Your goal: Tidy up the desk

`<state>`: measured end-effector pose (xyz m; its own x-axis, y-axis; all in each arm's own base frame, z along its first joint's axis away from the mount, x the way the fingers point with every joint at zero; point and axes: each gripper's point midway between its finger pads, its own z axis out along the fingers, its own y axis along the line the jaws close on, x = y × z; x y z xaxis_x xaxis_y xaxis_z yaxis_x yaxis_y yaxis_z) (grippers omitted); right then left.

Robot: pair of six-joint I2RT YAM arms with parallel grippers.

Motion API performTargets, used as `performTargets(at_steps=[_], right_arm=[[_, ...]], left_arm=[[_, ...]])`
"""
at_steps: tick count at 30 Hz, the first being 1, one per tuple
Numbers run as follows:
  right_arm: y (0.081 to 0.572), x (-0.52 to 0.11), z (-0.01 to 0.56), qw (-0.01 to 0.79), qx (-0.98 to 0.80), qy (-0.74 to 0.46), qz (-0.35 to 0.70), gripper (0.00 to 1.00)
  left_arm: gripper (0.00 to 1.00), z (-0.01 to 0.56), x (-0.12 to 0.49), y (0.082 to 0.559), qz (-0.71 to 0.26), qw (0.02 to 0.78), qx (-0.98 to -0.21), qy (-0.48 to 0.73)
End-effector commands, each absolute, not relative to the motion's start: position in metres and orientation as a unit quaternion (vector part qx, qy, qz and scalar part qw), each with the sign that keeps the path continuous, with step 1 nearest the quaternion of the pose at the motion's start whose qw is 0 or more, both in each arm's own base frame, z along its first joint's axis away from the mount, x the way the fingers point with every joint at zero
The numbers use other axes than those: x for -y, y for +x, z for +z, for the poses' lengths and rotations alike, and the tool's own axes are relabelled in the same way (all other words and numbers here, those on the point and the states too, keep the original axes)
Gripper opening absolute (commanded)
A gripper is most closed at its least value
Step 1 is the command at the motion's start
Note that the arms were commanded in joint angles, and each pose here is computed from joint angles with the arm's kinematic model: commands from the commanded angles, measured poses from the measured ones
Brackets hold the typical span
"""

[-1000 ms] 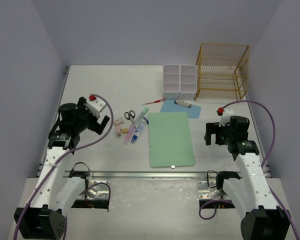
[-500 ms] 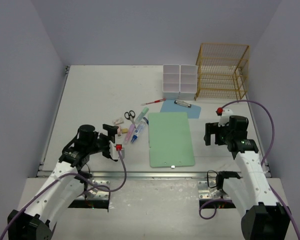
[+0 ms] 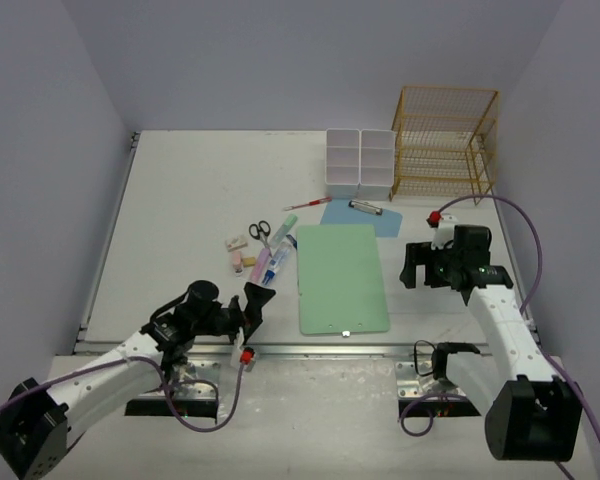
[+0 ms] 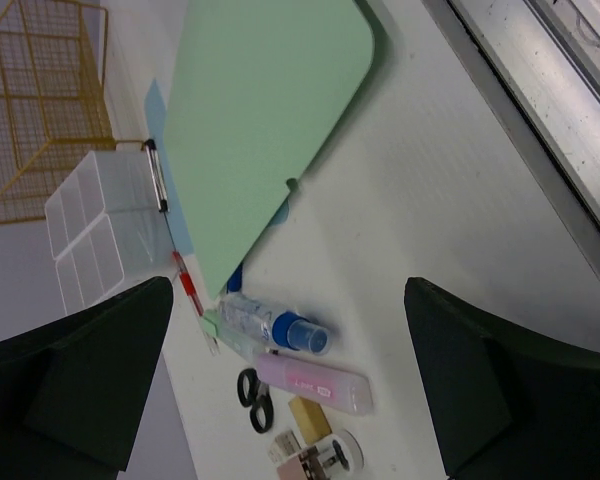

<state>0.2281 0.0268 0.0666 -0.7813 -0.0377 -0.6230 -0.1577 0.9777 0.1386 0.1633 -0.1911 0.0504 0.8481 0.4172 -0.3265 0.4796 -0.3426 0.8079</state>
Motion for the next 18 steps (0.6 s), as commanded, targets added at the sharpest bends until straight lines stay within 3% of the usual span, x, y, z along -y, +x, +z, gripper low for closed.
performTargets(at_steps=[1,18], right_arm=[[0.246,-0.046,0.083,0.329,-0.931,-0.040,0.151,0.99],[0.247,-0.064,0.070,0.262,-0.941,-0.018,0.213,0.96]], left_arm=[[1.00,0.072,0.227,0.162,-0.020,0.552,-0.188,0.812],[0.95,0.025,0.242,0.102,-0.045,0.541,-0.083,0.836]])
